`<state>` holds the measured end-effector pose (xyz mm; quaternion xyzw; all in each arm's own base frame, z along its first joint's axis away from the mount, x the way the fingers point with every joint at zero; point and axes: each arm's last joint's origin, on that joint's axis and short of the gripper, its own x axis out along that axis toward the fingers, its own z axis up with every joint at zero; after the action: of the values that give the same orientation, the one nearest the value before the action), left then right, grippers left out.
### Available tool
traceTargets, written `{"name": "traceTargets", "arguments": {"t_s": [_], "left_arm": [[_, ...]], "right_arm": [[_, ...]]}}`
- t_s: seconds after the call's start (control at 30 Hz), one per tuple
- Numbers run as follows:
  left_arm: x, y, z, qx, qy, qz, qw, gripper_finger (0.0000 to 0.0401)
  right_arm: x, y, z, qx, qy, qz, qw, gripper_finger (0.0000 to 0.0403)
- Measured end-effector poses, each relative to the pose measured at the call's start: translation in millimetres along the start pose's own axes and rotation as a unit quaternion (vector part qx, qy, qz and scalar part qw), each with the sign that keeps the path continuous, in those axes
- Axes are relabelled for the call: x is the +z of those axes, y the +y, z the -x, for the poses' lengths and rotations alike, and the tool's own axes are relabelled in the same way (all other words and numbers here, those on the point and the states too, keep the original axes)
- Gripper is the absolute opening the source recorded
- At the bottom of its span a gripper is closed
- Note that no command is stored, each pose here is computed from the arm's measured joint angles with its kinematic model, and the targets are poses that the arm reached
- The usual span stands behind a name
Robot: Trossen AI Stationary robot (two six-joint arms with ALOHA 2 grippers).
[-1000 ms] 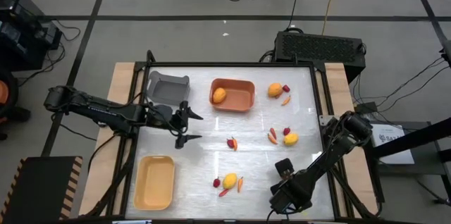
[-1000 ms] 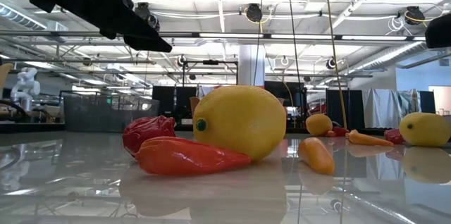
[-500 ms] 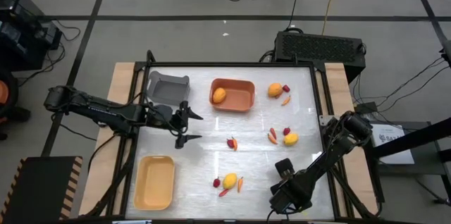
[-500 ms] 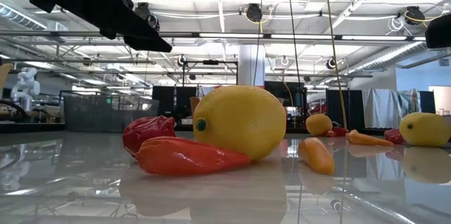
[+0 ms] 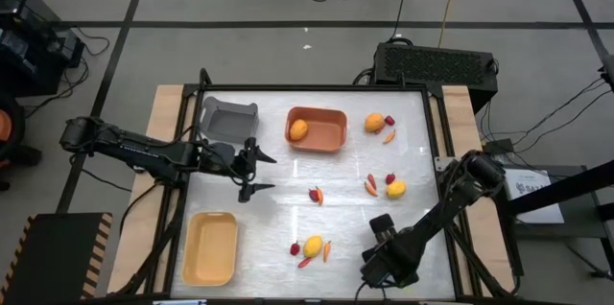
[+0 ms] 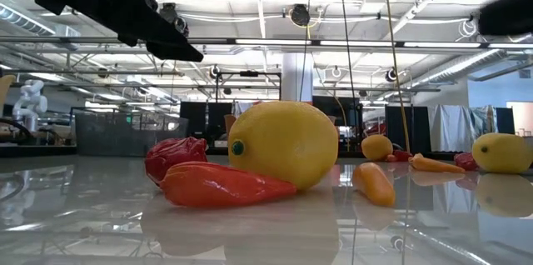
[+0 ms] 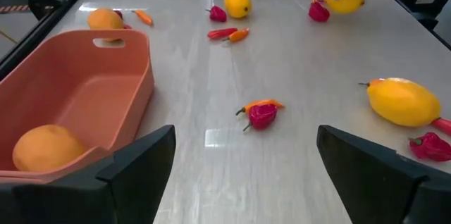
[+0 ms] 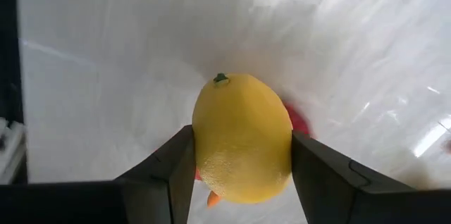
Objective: Sort produce into baskets
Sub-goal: Put the lemon into the orange bin
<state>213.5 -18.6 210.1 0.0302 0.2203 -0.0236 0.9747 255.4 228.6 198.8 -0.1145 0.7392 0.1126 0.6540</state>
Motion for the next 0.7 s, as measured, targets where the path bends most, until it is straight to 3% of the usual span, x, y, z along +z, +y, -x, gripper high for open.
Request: {"name": "traceTargets", "arguments": {"t_s": [0.17, 0.33, 0.5, 0.7], "left_arm": [[0, 0, 0, 0.0, 0.0, 0.0, 1.0, 0.0352], [0, 0, 0, 0.0, 0.0, 0.01, 1.0, 0.0352], [0, -2, 0, -0.005, 0.002, 0.009, 1.0, 0.0352], [0, -7, 0, -0.015, 0.001, 0.017, 1.0, 0.0352]], "right_arm": [[19, -18, 31, -0.032, -0.065, 0.009, 0.997, 0.0187], [38, -50, 61, -0.131, -0.135, 0.03, 0.982, 0.0187], [54, -98, 79, -0.207, -0.174, 0.039, 0.962, 0.0187], [68, -178, 87, -0.234, -0.218, -0.008, 0.948, 0.0187]]}}
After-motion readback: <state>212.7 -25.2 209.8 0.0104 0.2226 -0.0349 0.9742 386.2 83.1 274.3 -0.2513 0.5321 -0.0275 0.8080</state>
